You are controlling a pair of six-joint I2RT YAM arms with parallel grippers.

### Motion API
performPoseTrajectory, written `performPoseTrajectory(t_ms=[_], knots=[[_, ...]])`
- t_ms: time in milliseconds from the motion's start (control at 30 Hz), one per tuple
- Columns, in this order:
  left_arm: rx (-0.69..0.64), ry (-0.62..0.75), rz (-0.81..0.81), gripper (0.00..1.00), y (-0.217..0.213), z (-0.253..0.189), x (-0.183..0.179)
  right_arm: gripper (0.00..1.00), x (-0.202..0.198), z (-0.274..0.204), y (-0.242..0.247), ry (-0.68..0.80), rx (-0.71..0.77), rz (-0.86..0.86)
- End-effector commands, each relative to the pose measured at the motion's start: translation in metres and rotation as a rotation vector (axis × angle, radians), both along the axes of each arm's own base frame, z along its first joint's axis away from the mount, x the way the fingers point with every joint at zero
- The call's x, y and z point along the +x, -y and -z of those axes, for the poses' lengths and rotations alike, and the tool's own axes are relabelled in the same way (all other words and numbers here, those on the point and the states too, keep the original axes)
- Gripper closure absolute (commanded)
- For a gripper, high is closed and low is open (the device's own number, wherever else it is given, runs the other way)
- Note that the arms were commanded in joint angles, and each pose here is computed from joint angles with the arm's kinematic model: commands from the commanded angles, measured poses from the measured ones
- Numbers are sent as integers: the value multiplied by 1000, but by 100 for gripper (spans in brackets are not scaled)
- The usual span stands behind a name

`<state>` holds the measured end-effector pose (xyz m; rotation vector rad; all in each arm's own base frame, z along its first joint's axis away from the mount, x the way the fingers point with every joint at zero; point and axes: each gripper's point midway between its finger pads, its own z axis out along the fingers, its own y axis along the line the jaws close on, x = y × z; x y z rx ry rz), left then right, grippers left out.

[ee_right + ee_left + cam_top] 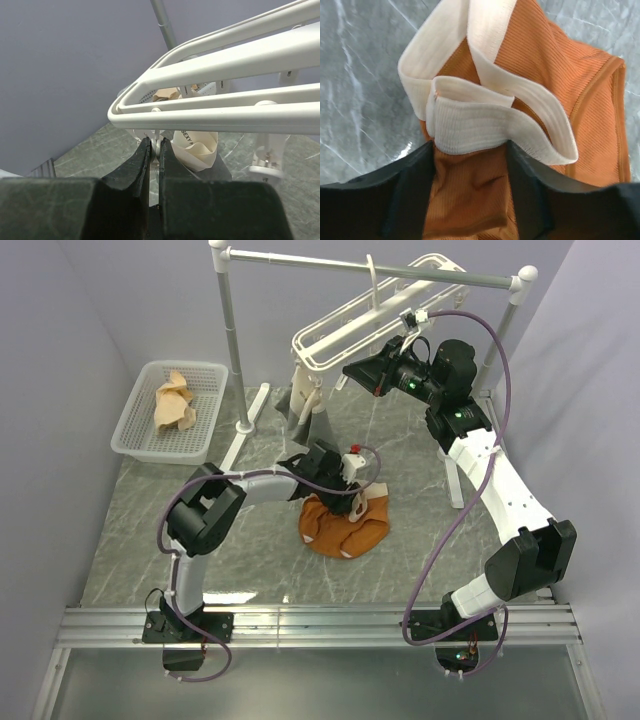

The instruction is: Clip the underwear to the hanger

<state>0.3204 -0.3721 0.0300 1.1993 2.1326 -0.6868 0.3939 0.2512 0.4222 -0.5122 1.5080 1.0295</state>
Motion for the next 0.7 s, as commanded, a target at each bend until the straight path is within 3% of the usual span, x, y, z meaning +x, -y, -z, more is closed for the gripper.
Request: performPoseTrajectory(t_ms=[0, 33, 67, 133, 233, 533, 667], knots=[[5, 2, 1, 40, 4, 1, 4, 100, -13, -1, 0, 4, -10, -34], [13, 8, 1, 45, 2, 2, 4, 100, -14, -2, 1, 7, -9, -32], [14, 23, -11, 60, 1, -1, 7, 100, -13, -2, 1, 6, -8, -31], [-6, 56, -22, 80, 0, -11, 11, 100, -13, -2, 1, 7, -9, -31], [-76, 145, -13, 99, 0, -46, 13, 100, -14, -2, 2, 10, -10, -29], [-311, 481, 58, 99, -12, -171, -3, 100, -15, -4, 3, 14, -2, -30], [-365, 524, 59, 99, -12, -199, -7, 100, -16, -6, 5, 22, 1, -31]])
